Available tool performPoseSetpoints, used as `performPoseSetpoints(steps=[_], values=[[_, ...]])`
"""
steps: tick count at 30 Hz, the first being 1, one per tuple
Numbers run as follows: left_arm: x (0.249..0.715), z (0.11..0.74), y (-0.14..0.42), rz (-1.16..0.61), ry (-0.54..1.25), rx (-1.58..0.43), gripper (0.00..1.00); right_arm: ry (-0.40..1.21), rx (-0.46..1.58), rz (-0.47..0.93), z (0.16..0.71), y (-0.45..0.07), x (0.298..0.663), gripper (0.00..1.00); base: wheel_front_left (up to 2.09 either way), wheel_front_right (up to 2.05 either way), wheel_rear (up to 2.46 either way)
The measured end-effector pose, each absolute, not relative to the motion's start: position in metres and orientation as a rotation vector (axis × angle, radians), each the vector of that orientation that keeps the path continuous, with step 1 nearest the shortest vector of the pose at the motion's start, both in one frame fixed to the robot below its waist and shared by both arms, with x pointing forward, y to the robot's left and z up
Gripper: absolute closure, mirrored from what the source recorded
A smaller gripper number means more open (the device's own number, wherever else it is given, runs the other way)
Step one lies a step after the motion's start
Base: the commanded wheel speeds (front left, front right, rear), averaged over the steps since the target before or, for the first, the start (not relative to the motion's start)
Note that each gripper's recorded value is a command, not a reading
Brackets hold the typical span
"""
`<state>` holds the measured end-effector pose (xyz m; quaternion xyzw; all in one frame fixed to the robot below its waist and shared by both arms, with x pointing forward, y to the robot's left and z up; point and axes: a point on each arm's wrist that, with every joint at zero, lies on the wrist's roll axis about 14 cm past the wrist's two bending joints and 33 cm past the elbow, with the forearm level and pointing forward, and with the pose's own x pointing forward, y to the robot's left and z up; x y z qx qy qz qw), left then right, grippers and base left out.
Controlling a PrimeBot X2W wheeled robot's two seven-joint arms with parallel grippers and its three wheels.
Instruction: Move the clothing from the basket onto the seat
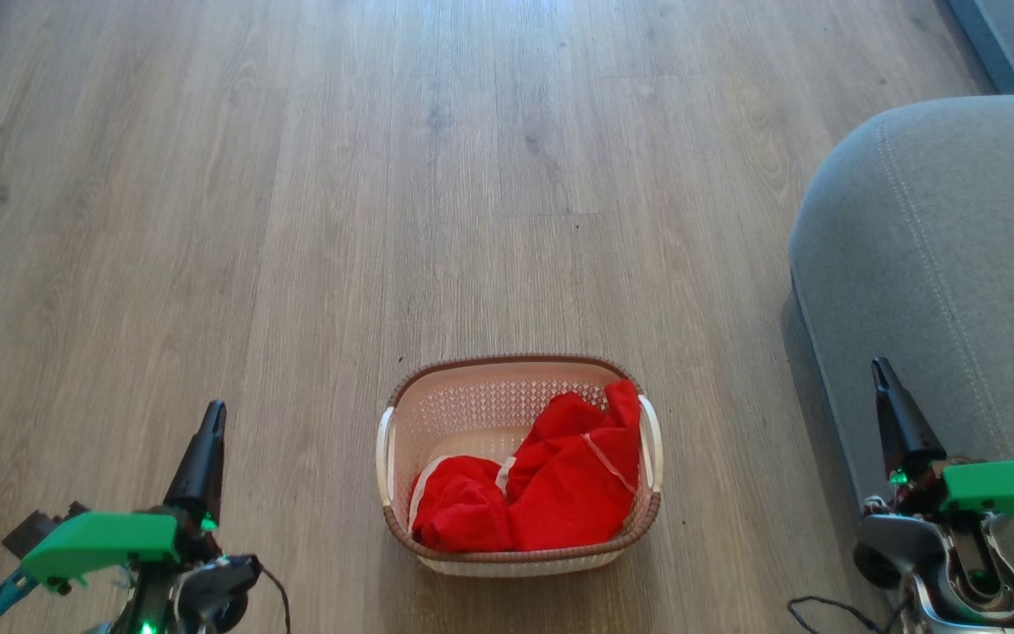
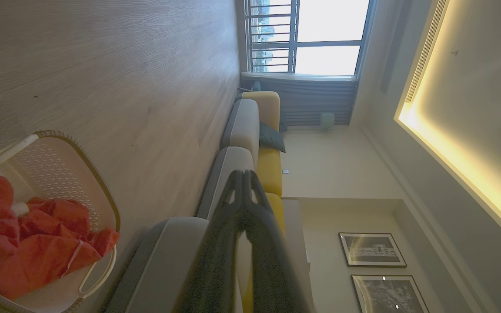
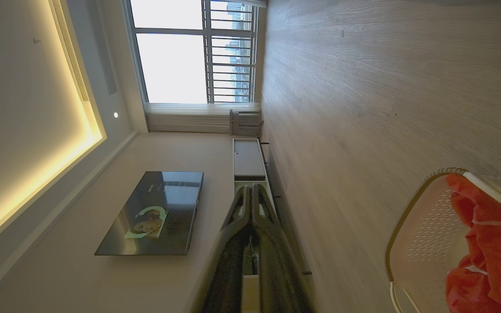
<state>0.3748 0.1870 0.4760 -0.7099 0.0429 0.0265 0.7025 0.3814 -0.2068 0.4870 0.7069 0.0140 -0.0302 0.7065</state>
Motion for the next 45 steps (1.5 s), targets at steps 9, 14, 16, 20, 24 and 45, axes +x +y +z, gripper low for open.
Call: performPoseSetpoints(steps=[9,14,16,20,24,45], values=[[0.3748,0.4759,0.187,0.059,0.095,-1.58,1.0,0.031,1.571,-0.067,0.487,-0.2068,0.3814,1.0,0.0,0.0,0.0],[0.3748,0.4759,0.187,0.059,0.095,-1.58,1.0,0.031,1.571,-0.067,0.487,-0.2068,0.3814,1.0,0.0,0.0,0.0],[0.3748,0.4759,0.187,0.059,0.095,-1.58,1.0,0.031,1.571,-0.067,0.487,-0.2068,0.3814,1.0,0.0,0.0,0.0],[0.3748,0.476,0.187,0.059,0.095,-1.58,1.0,0.031,1.571,-0.067,0.487,-0.2068,0.3814,1.0,0.0,0.0,0.0],[0.3748,0.476,0.187,0.059,0.095,-1.58,1.0,0.031,1.571,-0.067,0.487,-0.2068,0.3814,1.0,0.0,0.0,0.0],[0.3748,0.4759,0.187,0.059,0.095,-1.58,1.0,0.031,1.571,-0.067,0.487,-0.2068,0.3814,1.0,0.0,0.0,0.0]])
